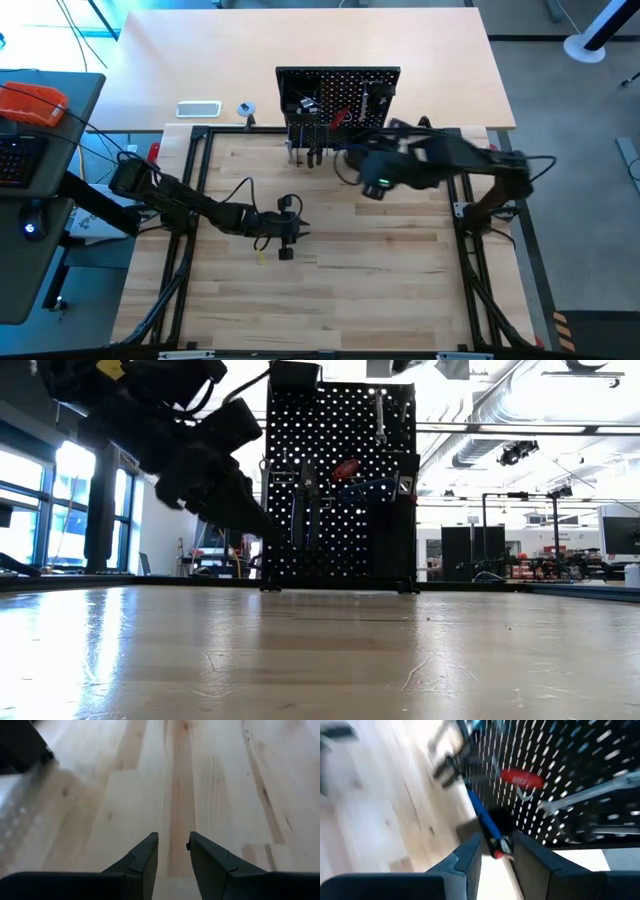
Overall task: Hang tools onto peg board
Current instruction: Return to Home Position
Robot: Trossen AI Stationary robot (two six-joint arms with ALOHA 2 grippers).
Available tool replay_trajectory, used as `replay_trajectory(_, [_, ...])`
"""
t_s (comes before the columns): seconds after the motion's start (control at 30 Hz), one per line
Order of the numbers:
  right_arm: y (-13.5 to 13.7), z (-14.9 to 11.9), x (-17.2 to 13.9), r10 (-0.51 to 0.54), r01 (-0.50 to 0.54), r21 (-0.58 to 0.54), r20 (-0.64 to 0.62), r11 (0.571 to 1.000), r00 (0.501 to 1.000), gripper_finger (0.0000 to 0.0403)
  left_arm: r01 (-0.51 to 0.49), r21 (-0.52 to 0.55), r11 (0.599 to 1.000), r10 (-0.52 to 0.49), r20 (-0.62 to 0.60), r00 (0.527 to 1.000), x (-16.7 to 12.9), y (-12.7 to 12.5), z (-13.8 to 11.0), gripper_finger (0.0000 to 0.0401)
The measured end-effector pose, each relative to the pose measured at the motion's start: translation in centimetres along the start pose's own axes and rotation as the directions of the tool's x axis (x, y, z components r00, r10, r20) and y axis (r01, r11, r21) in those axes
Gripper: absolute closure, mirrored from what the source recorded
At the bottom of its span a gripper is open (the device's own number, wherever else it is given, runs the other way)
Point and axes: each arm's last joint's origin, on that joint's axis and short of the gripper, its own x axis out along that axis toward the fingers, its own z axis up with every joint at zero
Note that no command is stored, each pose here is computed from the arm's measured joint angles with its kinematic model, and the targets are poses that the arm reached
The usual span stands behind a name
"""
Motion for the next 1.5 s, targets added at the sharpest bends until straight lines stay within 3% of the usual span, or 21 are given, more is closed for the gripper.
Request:
replay_trajectory(0.2, [-2.1,-2.9,-7.6,0.008,-0.03,0.089,0.237,0.996,0.972,0.0297,-0.039,-0.023,0.999,0.042,0.173,0.984,-2.7,1.9,1.2,0.0295])
replay_trajectory(0.4, [-3.4,-6.7,-12.4,-0.025,-0.033,0.156,0.351,0.987,0.936,0.0297,-0.082,-0.137,0.987,0.126,0.353,0.927,-7.6,4.8,-1.7,0.0295])
replay_trajectory(0.6, [-2.9,-10.2,-14.5,-0.096,0.028,0.151,0.466,0.988,0.879,0.0297,-0.074,-0.22,0.973,0.171,0.466,0.868,-10.9,5.9,-4.6,0.0295])
replay_trajectory(0.7, [-3.3,-13.2,-13.9,-0.127,0.016,0.216,0.512,0.976,0.85,0.0297,-0.064,-0.235,0.97,0.179,0.506,0.844,-11.8,6.1,-5.3,0.0295])
replay_trajectory(0.83, [-3.8,-17.8,-11.9,-0.055,-0.13,0.294,0.547,0.947,0.836,0.0297,-0.025,-0.211,0.977,0.133,0.518,0.845,-12.4,6.1,-5.7,0.0295])
replay_trajectory(0.97, [-2.2,-20.9,-9.5,0.002,-0.242,0.311,0.611,0.919,0.792,0.0297,0.006,-0.181,0.983,0.09,0.514,0.853,-12.4,5.9,-5.8,0.0295])
replay_trajectory(1.13, [0.4,-23.4,-7.1,0.004,-0.302,0.309,0.694,0.902,0.72,0.0297,0.013,-0.15,0.989,0.067,0.519,0.852,-12.4,5.9,-5.8,0.0295])
replay_trajectory(1.3, [2.6,-25.4,-4.4,0.0,-0.338,0.323,0.724,0.884,0.69,0.0297,0.011,-0.147,0.989,0.067,0.518,0.852,-12.4,5.9,-5.8,0.0295])
replay_trajectory(1.43, [4.0,-26.3,-2.2,0.008,-0.387,0.338,0.744,0.858,0.668,0.0297,0.012,-0.149,0.989,0.067,0.518,0.853,-12.4,5.9,-5.8,0.0295])
replay_trajectory(1.5, [4.8,-26.2,-1.3,0.035,-0.438,0.316,0.778,0.841,0.627,0.0297,0.014,-0.152,0.988,0.068,0.518,0.853,-12.4,5.9,-5.8,0.0295])
